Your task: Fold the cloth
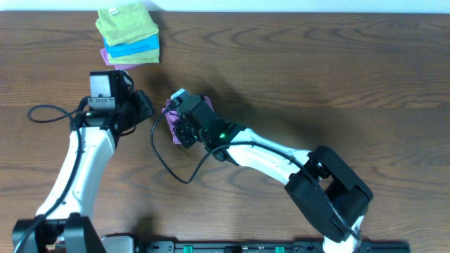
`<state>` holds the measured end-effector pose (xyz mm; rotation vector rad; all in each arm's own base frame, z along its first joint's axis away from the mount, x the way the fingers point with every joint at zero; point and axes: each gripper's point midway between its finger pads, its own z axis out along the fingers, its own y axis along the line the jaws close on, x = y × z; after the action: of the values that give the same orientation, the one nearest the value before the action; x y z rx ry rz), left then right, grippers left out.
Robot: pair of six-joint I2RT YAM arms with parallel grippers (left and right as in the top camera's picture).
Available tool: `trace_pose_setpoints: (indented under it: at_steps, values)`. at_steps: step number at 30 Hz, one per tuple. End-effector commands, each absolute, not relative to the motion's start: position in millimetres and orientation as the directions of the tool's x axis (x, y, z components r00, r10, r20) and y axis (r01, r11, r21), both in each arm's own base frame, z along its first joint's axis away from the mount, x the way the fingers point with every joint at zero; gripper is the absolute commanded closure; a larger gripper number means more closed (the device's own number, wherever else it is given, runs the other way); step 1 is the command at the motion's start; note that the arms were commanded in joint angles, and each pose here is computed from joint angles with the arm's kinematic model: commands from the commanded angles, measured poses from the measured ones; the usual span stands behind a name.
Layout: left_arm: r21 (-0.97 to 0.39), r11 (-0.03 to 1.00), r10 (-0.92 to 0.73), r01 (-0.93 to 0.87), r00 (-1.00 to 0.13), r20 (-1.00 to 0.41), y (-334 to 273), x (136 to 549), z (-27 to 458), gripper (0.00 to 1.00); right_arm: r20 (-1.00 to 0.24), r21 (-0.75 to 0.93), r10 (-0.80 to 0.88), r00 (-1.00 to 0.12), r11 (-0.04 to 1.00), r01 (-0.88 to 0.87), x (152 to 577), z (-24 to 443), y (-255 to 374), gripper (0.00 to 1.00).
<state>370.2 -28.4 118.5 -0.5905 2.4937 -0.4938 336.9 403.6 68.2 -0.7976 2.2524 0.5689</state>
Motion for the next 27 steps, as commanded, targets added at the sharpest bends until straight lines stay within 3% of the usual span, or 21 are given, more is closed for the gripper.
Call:
trace_pose_setpoints:
  at_steps: [1, 8, 14, 16, 18, 27]
  values:
    - [-0.450, 0.842, -0.503, -0.298, -0.738, -0.450, -18.8, 373.1, 136.3, 0.91, -0.722, 0.179, -0.381, -0.578, 0.703, -0.688, 332.9, 73.1, 414.3, 0.55]
    - [-0.450, 0.832, -0.524, -0.324, -0.724, -0.448, -8.1, 370.7, 138.0, 0.91, -0.705, 0.224, -0.414, -0.576, 0.640, -0.735, 308.1, 71.7, 430.3, 0.45]
    - [-0.450, 0.827, -0.534, -0.336, -0.717, -0.447, -3.1, 370.6, 137.9, 0.90, -0.698, 0.242, -0.437, -0.567, 0.601, -0.761, 289.1, 71.8, 442.3, 0.30]
    - [-0.450, 0.827, -0.535, -0.336, -0.717, -0.447, -2.9, 370.6, 137.9, 0.90, -0.702, 0.242, -0.436, -0.563, 0.597, -0.765, 287.4, 74.1, 443.7, 0.23]
    - [-0.450, 0.827, -0.535, -0.337, -0.717, -0.447, -2.9, 370.5, 137.8, 0.90, -0.707, 0.241, -0.427, -0.564, 0.604, -0.759, 289.8, 78.4, 442.4, 0.03]
    - [-0.454, 0.825, -0.538, -0.337, -0.712, -0.450, -1.6, 369.7, 140.8, 0.85, -0.762, 0.216, -0.354, -0.542, 0.650, -0.728, 312.8, 116.3, 428.5, 0.01]
